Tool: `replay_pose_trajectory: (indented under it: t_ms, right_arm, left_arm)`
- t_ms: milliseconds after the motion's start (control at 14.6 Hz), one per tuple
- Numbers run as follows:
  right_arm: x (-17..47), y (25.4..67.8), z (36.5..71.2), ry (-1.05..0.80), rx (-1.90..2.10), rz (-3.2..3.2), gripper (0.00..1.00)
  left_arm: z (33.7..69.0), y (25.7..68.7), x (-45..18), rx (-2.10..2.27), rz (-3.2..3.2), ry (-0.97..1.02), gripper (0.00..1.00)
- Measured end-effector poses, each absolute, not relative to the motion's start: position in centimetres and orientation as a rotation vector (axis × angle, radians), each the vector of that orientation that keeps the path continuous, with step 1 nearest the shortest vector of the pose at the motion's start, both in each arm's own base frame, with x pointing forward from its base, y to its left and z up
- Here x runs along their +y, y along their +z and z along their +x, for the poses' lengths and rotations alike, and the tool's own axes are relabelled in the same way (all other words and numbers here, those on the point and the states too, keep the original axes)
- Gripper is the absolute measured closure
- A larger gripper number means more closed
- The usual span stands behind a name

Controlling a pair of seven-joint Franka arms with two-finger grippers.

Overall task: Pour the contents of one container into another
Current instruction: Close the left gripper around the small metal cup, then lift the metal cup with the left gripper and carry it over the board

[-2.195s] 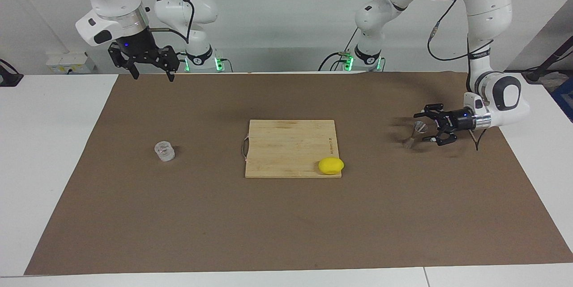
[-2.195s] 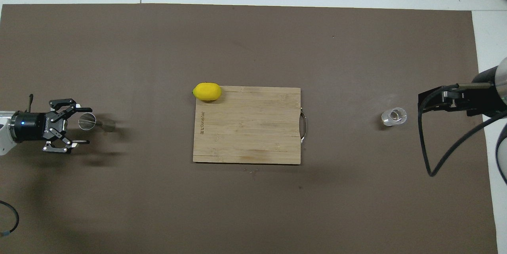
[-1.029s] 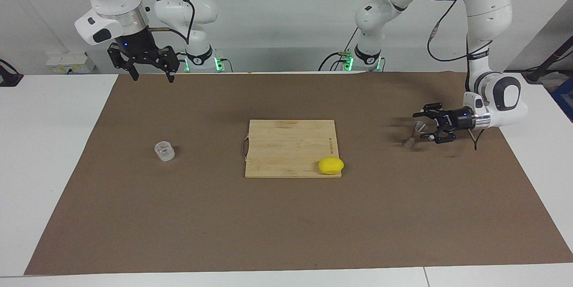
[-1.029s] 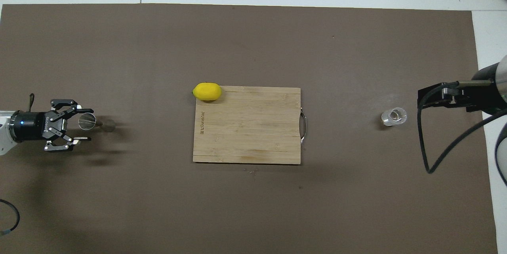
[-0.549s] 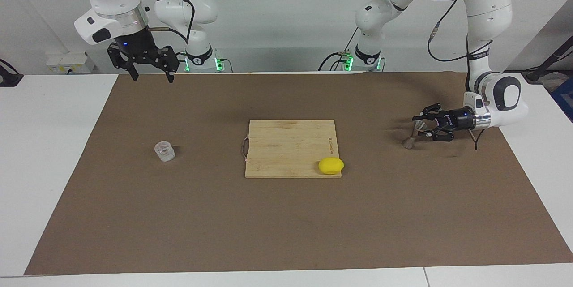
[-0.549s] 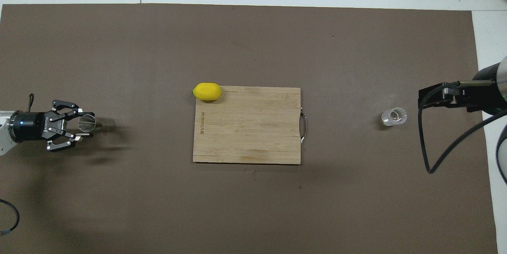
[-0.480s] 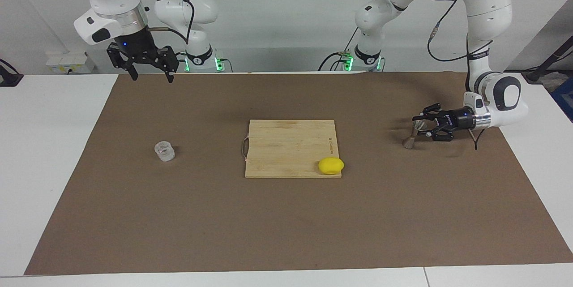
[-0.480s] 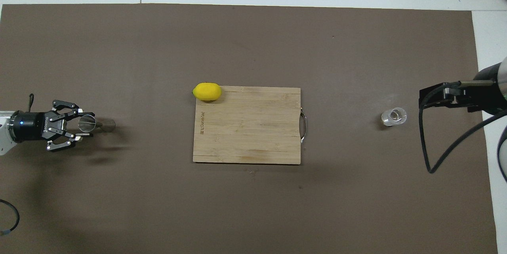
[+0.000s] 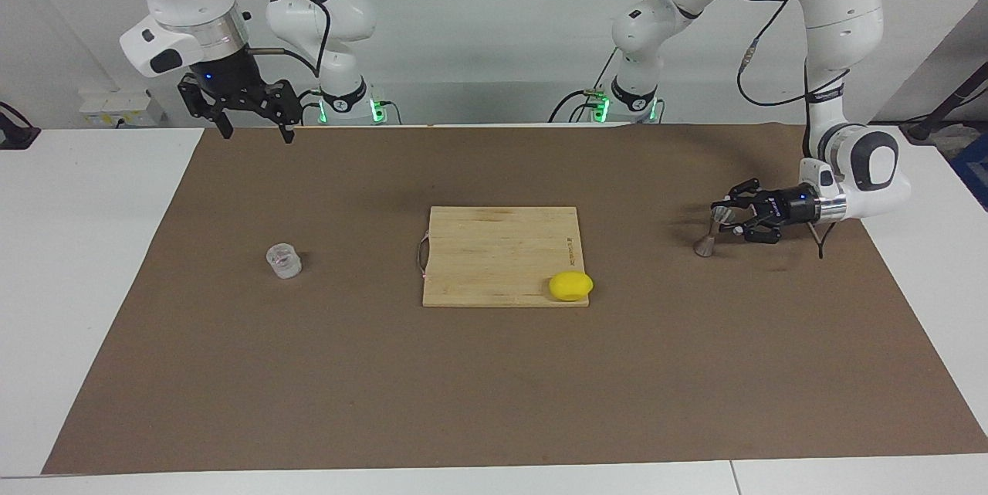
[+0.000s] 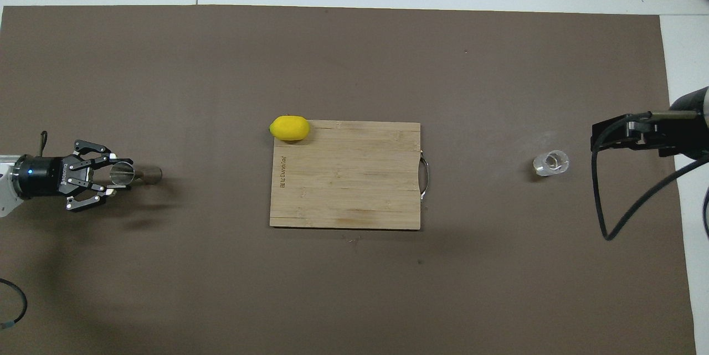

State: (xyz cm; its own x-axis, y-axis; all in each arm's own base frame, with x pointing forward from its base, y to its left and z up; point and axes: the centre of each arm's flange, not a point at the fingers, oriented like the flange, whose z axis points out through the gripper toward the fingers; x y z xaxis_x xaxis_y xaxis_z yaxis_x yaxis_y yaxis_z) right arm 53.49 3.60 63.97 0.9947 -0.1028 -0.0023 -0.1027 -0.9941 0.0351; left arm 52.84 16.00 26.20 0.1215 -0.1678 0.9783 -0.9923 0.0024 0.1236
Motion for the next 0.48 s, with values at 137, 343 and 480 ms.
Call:
replay_pose_trajectory:
  t_ms: [137,343,480]
  right_arm:
    - [3.6,64.0,53.5,-0.006,-0.160,3.103,0.00]
    - [3.6,64.0,53.5,-0.006,-0.160,3.103,0.00]
    - [3.6,64.0,53.5,-0.006,-0.160,3.103,0.00]
  left_arm:
    - [53.0,26.3,15.7,-1.233,1.379,1.009,0.50]
    - [53.5,26.5,14.2,-1.206,1.375,0.957,0.50]
    - [54.0,26.7,12.6,-1.201,1.359,0.941,0.50]
